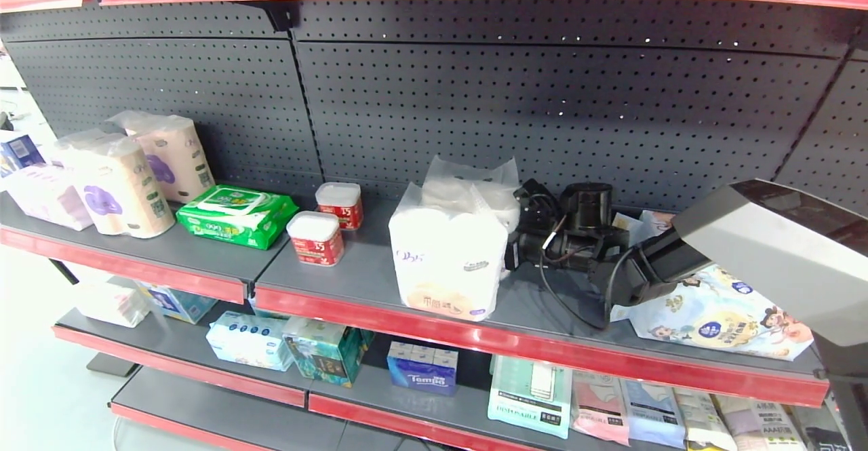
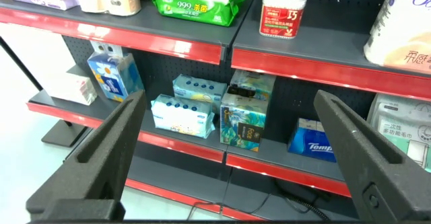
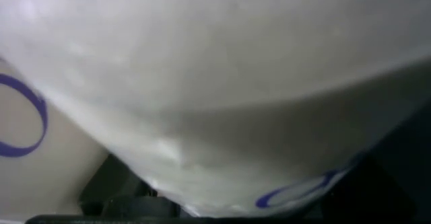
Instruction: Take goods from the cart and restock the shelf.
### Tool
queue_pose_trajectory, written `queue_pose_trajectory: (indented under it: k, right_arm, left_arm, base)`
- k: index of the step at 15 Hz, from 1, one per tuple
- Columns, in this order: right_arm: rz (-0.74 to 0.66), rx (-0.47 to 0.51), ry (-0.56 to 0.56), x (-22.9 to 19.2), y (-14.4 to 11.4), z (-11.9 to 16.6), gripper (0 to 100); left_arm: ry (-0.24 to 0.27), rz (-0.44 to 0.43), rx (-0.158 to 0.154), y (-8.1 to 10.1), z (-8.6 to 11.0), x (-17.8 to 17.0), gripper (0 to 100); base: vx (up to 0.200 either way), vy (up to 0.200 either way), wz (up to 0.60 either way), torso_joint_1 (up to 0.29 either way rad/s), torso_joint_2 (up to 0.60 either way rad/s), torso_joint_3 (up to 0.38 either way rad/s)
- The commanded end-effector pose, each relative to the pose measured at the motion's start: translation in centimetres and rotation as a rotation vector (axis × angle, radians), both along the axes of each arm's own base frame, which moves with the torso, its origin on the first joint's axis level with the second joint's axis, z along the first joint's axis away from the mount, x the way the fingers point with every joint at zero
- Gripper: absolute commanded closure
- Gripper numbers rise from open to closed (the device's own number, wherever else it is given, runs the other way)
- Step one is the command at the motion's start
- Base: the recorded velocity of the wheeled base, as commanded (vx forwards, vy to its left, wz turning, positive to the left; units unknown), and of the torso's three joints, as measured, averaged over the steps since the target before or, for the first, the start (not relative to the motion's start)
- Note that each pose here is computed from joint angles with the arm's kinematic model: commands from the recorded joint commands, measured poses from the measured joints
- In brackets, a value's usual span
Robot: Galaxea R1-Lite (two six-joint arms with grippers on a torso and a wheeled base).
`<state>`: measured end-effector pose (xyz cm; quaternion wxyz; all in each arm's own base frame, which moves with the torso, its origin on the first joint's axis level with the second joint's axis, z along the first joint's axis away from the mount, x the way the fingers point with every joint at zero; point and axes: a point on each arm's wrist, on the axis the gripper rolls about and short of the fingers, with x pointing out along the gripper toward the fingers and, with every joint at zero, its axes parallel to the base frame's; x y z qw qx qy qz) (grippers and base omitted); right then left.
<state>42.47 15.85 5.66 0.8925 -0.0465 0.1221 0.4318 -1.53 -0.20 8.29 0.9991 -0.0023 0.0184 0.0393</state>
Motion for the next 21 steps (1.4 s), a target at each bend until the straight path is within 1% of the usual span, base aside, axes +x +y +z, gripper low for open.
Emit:
queue_pose_trajectory:
  k: [1,3,6,10,14,18,21]
  right_arm:
    - [-0.018,-0.004,0.01,0.2,-0.4,-0.4,100]
    - [-0.048,-0.014,0.011,0.3,-0.6,-0.5,100]
    - [-0.057,-0.018,0.017,0.4,-0.8,-0.7,100]
    - [-0.098,-0.023,0.002,0.9,-0.7,-0.7,100]
    - [-0.09,-0.023,0.004,0.8,-0.3,-0.8,100]
    - [-0.069,-0.02,0.001,0.8,0.7,-1.0,100]
    - [-0.07,-0.024,0.007,0.8,0.6,-1.2,100]
  left_arm:
    - [0.001,0.0,-0.001,0.0,0.0,0.0,0]
    - [0.001,0.0,-0.001,0.0,0.0,0.0,0]
    - [0.001,0.0,-0.001,0.0,0.0,0.0,0]
    - [0.001,0.0,-0.001,0.0,0.0,0.0,0]
    - [0.001,0.0,0.001,0.0,0.0,0.0,0]
    - [0.001,0.001,-0.001,0.0,0.0,0.0,0]
    - [0.001,0.001,-0.001,0.0,0.0,0.0,0]
  base:
    - [0.0,0.0,0.0,0.0,0.0,0.0]
    - [0.0,0.0,0.0,0.0,0.0,0.0]
    - [0.0,0.0,0.0,0.0,0.0,0.0]
    - [0.0,0.0,0.0,0.0,0.0,0.0]
    - [0.0,0.0,0.0,0.0,0.0,0.0]
    - [0.0,0.0,0.0,0.0,0.0,0.0]
    - [0.0,0.0,0.0,0.0,0.0,0.0]
